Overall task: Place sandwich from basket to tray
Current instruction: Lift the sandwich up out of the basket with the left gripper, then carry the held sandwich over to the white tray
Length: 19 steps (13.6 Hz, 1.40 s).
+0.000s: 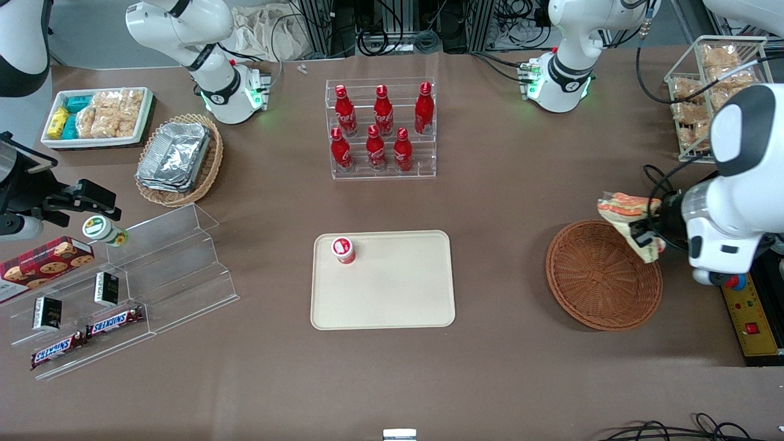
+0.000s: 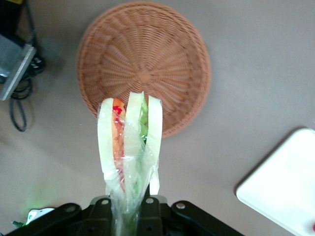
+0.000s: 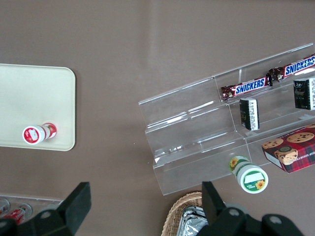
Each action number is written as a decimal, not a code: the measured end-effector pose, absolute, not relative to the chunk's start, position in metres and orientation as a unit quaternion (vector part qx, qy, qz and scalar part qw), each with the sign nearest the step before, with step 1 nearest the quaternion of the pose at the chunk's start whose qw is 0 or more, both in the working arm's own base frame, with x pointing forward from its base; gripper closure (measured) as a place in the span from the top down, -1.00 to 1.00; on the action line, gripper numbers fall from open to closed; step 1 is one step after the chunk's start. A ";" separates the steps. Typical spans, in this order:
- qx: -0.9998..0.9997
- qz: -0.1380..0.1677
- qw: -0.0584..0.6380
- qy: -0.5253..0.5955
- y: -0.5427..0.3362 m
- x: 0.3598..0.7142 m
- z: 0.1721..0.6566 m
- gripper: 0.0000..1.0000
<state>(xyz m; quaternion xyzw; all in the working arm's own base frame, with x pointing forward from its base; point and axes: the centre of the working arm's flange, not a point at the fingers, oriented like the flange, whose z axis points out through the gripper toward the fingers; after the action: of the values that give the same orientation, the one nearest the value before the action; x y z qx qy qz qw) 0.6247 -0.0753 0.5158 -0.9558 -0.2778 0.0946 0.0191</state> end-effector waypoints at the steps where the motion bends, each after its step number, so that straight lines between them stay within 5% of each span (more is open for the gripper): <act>1: -0.961 0.095 0.016 -0.260 -0.091 0.623 0.517 -0.68; 7: -0.985 0.094 0.020 -0.140 -0.197 0.599 0.514 -0.68; 13: -0.997 0.052 0.021 -0.055 -0.305 0.572 0.502 -0.68; 19: -0.998 0.031 -0.032 -0.032 -0.365 0.588 0.427 -0.68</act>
<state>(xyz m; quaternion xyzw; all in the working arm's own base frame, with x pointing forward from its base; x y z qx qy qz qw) 0.5877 -0.3655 0.4269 -0.9985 -0.0321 0.0310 -0.0325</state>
